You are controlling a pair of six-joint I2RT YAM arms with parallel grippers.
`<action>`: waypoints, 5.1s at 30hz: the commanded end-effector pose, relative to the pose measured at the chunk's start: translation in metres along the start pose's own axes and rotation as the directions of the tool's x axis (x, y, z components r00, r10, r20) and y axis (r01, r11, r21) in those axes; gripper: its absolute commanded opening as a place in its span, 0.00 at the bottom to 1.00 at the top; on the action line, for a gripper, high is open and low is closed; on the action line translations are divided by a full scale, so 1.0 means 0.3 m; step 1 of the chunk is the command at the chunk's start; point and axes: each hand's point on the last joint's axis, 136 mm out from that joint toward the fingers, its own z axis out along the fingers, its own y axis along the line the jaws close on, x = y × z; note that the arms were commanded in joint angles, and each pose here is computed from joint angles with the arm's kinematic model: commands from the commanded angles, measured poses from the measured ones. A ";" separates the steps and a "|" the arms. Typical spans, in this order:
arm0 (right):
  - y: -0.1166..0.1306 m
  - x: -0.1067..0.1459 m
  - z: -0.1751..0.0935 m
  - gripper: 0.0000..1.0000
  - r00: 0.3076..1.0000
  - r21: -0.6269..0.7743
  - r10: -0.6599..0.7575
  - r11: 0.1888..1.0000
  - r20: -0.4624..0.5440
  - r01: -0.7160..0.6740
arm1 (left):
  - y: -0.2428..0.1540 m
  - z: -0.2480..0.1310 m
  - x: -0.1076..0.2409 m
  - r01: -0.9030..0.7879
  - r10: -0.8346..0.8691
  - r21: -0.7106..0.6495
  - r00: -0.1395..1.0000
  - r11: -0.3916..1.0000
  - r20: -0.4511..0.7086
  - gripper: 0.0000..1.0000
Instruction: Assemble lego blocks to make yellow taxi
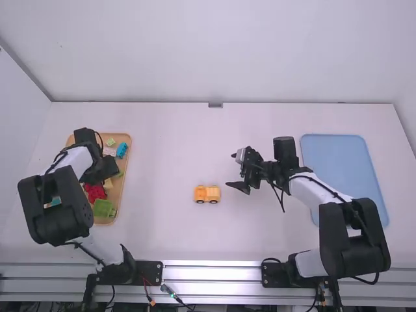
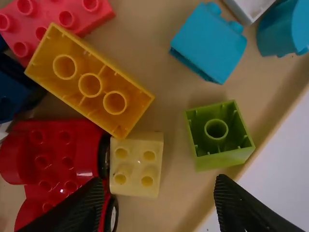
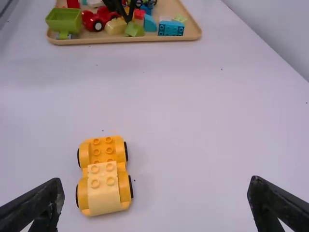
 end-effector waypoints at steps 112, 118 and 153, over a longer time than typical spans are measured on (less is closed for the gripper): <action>0.042 -0.033 -0.123 0.99 0.986 -0.069 0.060 0.996 0.154 -0.049 | -0.629 -0.079 0.669 -0.852 0.833 0.182 -0.397 -0.491 0.387 0.19; 0.048 -0.036 -0.118 0.99 0.986 -0.076 0.056 0.996 0.154 -0.045 | -0.658 -0.034 0.656 -0.840 0.808 0.148 -0.433 -0.523 0.400 0.19; 0.042 -0.024 -0.114 0.99 0.990 -0.063 0.047 0.997 0.134 -0.039 | -0.728 -0.188 0.614 -0.876 0.764 0.061 -0.382 -0.479 0.519 0.99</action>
